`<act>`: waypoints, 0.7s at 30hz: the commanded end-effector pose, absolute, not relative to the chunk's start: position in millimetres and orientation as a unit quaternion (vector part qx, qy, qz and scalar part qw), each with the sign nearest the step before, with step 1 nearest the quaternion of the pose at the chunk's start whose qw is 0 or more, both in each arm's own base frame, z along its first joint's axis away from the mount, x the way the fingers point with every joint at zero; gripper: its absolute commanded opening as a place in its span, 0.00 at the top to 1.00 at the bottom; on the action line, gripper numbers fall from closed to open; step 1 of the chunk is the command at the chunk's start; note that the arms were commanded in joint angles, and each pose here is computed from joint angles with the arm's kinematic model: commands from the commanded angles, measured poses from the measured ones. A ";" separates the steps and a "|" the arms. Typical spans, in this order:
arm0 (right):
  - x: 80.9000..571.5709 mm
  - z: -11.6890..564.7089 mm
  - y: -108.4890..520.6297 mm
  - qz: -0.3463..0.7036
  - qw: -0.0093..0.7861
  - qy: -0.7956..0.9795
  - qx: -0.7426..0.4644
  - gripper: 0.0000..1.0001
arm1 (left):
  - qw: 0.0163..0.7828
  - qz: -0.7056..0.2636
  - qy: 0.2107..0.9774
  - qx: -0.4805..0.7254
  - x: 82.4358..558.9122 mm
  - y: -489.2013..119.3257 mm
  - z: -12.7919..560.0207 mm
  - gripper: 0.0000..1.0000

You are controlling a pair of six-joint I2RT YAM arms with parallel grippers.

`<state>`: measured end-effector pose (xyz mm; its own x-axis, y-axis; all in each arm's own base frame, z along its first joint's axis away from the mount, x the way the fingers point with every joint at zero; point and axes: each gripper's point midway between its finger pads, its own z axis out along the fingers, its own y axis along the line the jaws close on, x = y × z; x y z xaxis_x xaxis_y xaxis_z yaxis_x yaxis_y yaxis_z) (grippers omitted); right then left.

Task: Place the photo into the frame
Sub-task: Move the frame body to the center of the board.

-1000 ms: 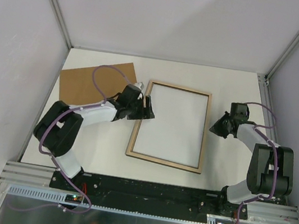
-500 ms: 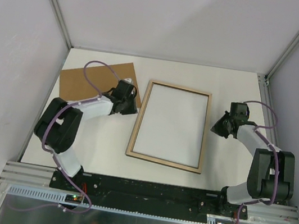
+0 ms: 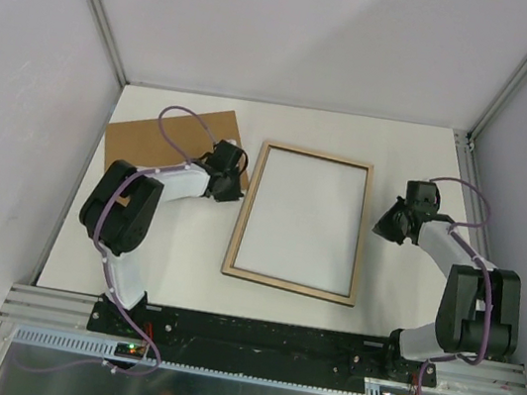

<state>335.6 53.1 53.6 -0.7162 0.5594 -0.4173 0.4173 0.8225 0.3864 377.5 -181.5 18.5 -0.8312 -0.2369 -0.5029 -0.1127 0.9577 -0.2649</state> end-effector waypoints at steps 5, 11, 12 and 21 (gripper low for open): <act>347.5 80.0 48.0 0.132 0.308 0.907 0.256 0.98 | 0.280 -0.112 0.952 -0.045 371.1 -217.5 20.8 0.99; 345.9 84.4 46.0 0.128 0.313 0.906 0.255 0.98 | 0.280 -0.126 0.951 -0.020 360.6 -247.8 27.3 1.00; 345.7 85.5 45.8 0.127 0.314 0.906 0.255 0.98 | 0.280 -0.128 0.951 -0.015 358.7 -253.0 28.3 1.00; 340.8 90.8 44.3 0.124 0.316 0.906 0.253 0.98 | 0.281 -0.145 0.949 0.010 367.4 -286.2 30.3 1.00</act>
